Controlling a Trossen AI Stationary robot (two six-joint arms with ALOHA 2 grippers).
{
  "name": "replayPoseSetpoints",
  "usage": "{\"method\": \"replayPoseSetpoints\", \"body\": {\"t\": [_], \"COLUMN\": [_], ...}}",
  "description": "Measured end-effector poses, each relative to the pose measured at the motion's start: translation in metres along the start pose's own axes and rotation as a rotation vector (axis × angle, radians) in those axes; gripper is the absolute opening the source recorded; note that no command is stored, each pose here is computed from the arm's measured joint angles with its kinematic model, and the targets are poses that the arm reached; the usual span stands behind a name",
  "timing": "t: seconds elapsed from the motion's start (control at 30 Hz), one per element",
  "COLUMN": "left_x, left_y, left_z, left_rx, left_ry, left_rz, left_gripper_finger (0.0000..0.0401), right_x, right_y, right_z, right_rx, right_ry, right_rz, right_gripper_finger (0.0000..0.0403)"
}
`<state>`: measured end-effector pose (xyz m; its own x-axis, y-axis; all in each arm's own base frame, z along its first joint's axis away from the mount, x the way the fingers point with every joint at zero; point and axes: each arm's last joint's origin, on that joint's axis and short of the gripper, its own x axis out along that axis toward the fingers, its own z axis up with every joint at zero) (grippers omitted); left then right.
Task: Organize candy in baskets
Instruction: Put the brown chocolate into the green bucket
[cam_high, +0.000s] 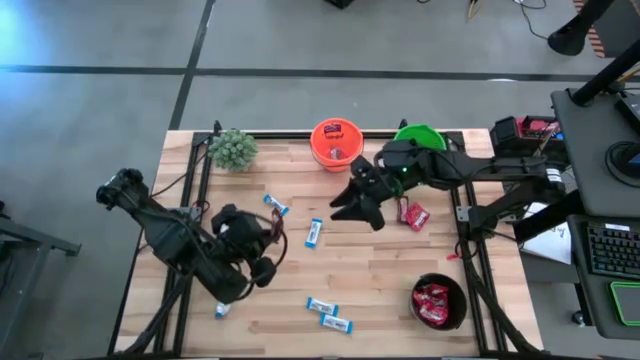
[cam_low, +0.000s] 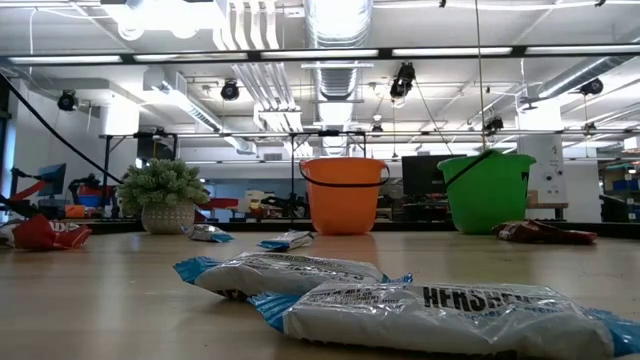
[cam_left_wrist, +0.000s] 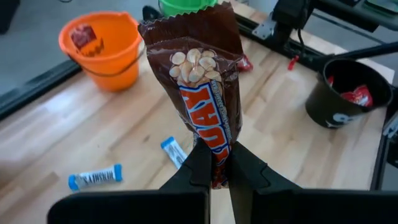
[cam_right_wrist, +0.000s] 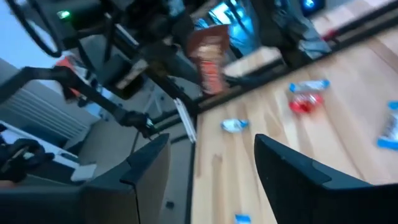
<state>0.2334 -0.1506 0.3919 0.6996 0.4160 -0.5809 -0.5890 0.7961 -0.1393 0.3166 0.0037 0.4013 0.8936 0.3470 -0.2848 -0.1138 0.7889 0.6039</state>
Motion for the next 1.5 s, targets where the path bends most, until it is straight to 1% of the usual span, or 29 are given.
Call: {"method": "replayPoseSetpoints", "body": {"t": [0.2,0.33,0.5,0.83,1.03,1.5], "left_x": [-0.004,-0.006,-0.005,-0.004,-0.004,0.003], "left_y": [0.003,0.003,0.001,0.000,-0.003,-0.002], "left_z": [0.018,0.023,0.025,0.024,0.026,0.031], "left_rx": [0.025,0.033,0.027,0.042,0.050,0.052], "left_ry": [-0.020,-0.027,-0.035,-0.038,-0.055,-0.046], "left_rz": [-0.012,-0.023,-0.035,-0.042,-0.067,-0.066], "left_gripper_finger": [0.0000,0.0000,0.0000,0.0000,0.0000,0.0000], "right_x": [0.018,0.034,0.051,0.070,0.082,0.085], "right_y": [0.001,0.004,-0.001,-0.008,-0.014,-0.009], "right_z": [0.007,0.007,0.007,0.005,0.000,-0.001], "right_rx": [-0.028,-0.059,-0.074,-0.086,-0.079,-0.087], "right_ry": [-0.095,-0.158,-0.206,-0.234,-0.226,-0.243], "right_rz": [0.061,0.082,0.110,0.133,0.114,0.131], "right_gripper_finger": [0.0219,0.0219,0.0219,0.0219,0.0219,0.0219]}}
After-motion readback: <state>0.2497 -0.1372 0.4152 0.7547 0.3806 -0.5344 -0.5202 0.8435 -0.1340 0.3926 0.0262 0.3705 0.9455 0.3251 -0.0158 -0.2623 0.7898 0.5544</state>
